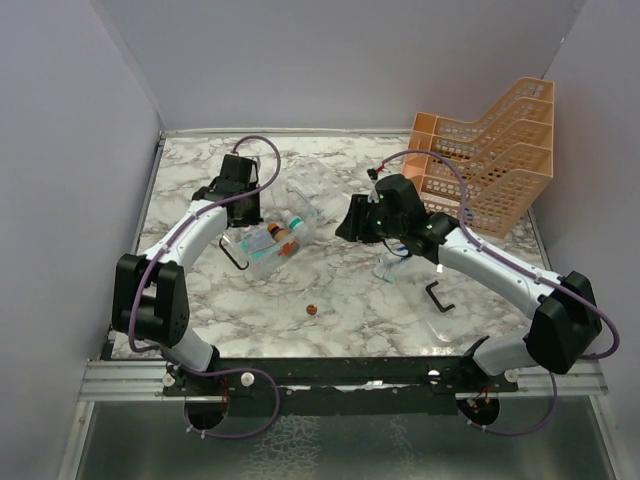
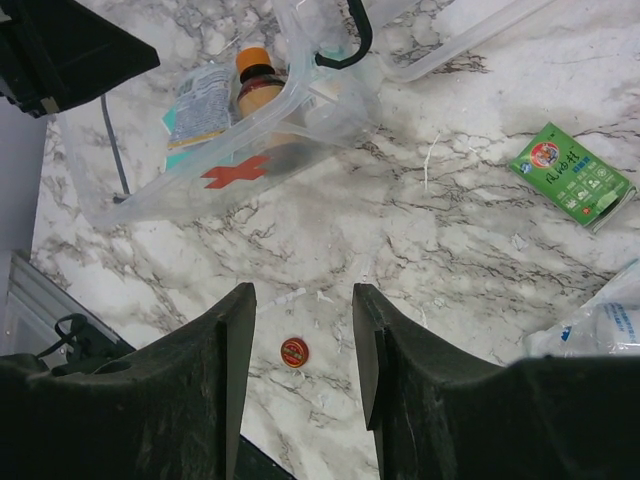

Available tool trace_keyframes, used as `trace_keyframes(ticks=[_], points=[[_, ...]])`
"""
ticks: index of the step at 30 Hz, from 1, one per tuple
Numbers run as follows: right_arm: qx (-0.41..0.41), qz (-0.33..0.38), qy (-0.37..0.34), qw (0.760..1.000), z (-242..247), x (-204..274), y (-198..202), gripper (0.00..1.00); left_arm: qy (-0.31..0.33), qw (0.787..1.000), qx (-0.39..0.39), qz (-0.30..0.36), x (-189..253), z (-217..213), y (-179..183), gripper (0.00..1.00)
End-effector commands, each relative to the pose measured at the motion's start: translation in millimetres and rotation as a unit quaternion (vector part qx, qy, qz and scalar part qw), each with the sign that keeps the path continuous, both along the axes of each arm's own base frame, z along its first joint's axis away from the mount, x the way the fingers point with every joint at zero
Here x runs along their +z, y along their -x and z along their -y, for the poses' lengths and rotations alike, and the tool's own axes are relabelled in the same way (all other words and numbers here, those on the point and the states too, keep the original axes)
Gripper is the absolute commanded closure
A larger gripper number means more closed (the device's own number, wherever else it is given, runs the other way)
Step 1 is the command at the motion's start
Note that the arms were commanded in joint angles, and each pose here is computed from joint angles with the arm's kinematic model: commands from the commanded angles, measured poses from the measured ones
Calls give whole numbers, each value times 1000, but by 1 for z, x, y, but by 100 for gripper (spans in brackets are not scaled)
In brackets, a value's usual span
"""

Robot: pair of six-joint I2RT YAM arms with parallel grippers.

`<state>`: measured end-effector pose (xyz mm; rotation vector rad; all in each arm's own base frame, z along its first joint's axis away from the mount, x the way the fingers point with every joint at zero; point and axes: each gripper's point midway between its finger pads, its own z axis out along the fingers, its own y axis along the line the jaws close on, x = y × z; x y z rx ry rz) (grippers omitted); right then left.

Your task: Organize the medicine kit

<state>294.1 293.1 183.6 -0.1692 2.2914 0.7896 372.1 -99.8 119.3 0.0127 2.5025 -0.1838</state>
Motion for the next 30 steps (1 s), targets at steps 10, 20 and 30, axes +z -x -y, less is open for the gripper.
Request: trace_keyframes(ticks=[10,20,30], points=[[0,-6,-6,1000,-8,-5,-4,57,-26,998,2,-56,-57,6,17,94],[-5,-11,6,1000,-5,-12,-4,58,-38,995,20,-88,-68,13,51,96],[-15,-6,20,1000,1,-13,-7,59,-30,998,15,-58,-45,16,50,93]])
